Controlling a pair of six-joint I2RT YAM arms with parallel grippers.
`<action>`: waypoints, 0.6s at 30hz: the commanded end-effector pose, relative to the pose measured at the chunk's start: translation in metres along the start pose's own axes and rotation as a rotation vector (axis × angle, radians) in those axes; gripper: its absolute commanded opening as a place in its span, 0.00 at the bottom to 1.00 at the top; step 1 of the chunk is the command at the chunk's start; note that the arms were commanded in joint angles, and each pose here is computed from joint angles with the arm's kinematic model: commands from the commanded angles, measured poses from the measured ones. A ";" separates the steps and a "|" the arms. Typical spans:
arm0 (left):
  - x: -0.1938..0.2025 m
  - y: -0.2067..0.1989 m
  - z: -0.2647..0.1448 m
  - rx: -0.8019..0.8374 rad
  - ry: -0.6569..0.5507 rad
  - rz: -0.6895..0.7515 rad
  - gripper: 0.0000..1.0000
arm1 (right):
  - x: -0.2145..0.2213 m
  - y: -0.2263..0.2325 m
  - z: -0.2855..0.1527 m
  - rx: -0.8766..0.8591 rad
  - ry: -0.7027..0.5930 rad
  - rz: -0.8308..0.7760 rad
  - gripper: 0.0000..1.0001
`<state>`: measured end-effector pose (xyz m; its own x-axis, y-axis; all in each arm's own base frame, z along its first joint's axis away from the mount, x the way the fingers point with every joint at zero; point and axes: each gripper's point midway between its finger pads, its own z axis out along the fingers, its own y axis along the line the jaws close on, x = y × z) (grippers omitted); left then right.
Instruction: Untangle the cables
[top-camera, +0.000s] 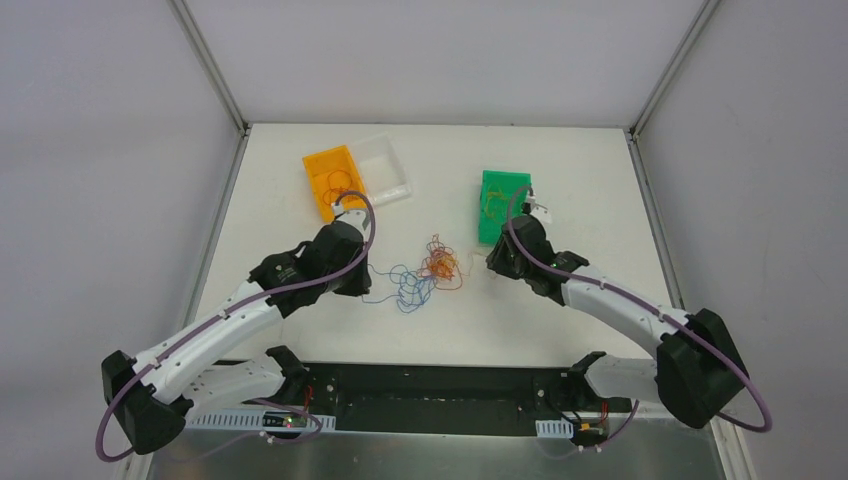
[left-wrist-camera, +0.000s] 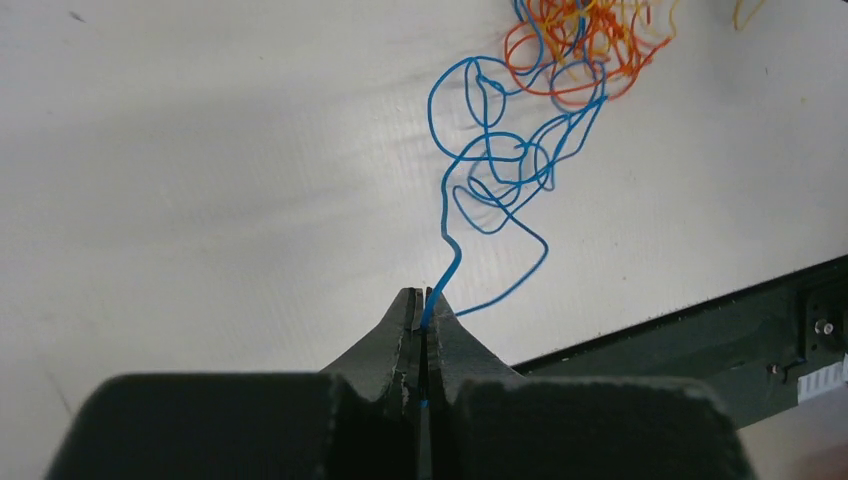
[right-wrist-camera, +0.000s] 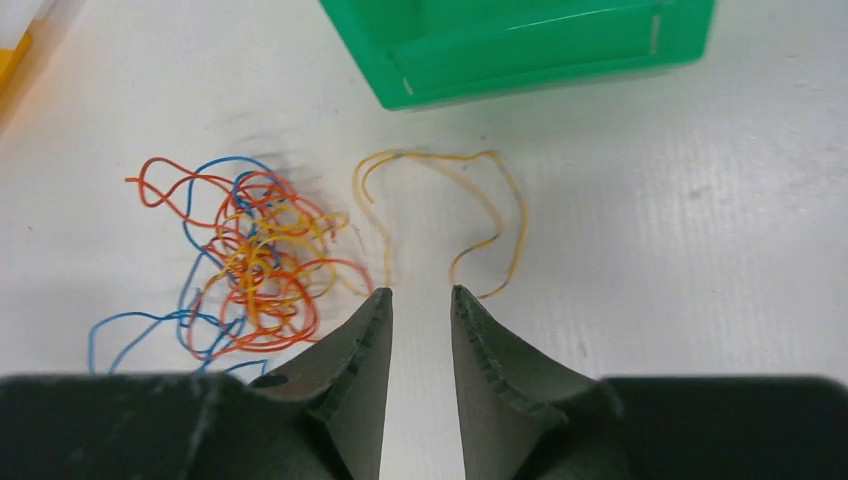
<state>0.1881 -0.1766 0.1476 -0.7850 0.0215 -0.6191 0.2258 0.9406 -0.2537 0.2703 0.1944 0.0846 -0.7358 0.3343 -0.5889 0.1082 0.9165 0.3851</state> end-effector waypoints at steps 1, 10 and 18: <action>-0.016 0.032 -0.024 -0.130 -0.031 0.044 0.00 | -0.015 -0.030 -0.017 0.080 -0.091 0.042 0.31; -0.038 0.021 -0.039 -0.085 -0.050 0.085 0.00 | -0.003 0.009 -0.041 -0.204 -0.010 -0.106 0.63; -0.045 0.009 -0.047 -0.023 -0.056 0.121 0.00 | 0.014 0.065 -0.034 -0.301 0.106 -0.241 0.88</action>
<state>0.1993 -0.1527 0.1937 -0.7351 0.0988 -0.6707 0.2680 0.9511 -0.1536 0.2377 0.2129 0.1056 -0.7864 0.1696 -0.5940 -0.1434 0.8852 0.4426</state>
